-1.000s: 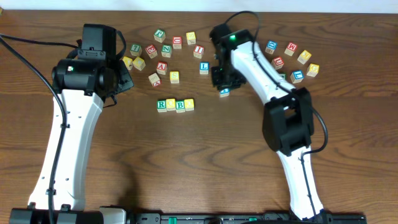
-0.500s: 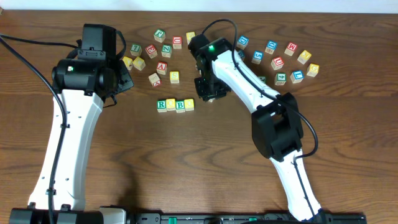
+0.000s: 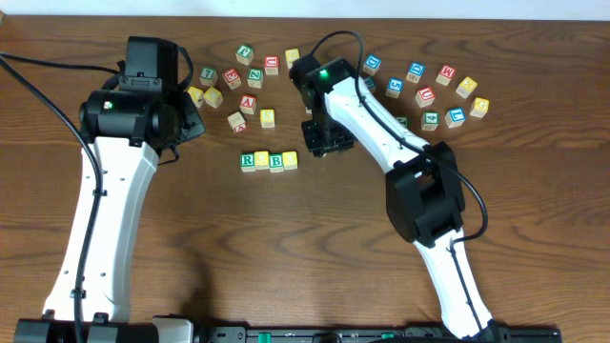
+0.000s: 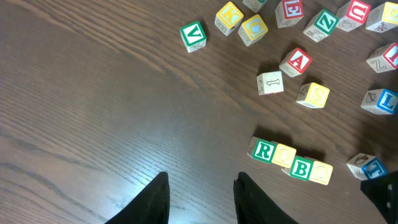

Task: Spell out ROBOT
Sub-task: 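Carry the T block left and lower it right of the second O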

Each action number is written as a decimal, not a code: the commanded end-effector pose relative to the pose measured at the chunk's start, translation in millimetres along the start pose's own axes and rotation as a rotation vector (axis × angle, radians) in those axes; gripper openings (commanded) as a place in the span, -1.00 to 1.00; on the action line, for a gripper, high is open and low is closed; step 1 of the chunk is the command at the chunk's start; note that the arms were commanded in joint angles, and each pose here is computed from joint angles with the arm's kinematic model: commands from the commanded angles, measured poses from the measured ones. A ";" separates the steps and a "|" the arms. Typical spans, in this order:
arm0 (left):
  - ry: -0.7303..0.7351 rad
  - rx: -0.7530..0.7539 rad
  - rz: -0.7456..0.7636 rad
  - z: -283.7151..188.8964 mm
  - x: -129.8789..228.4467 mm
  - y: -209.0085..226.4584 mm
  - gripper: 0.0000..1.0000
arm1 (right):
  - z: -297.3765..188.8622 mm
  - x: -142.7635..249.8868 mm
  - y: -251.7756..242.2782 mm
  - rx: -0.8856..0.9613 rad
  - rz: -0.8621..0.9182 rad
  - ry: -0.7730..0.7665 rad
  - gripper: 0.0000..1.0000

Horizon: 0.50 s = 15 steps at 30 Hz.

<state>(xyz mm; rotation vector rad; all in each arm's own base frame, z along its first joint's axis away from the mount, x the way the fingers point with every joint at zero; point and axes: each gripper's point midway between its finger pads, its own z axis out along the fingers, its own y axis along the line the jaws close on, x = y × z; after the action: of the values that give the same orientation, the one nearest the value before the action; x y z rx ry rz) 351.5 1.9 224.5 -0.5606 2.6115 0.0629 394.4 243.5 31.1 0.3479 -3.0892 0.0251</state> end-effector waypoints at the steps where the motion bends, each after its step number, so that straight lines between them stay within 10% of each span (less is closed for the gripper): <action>1: 0.004 -0.006 -0.012 0.5 -0.2 1.7 -0.32 | -0.7 -11.4 -4.6 -0.007 0.023 -0.033 -0.16; 15: 0.008 -0.008 -0.010 0.5 0.8 2.2 -0.32 | 1.5 -30.6 1.7 -0.048 0.300 -0.105 0.01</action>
<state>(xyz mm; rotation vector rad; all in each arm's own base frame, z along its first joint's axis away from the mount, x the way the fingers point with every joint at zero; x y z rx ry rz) 350.9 2.1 224.2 -0.5614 2.6140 0.0641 419.3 259.6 32.0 0.0503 -3.1903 -0.1254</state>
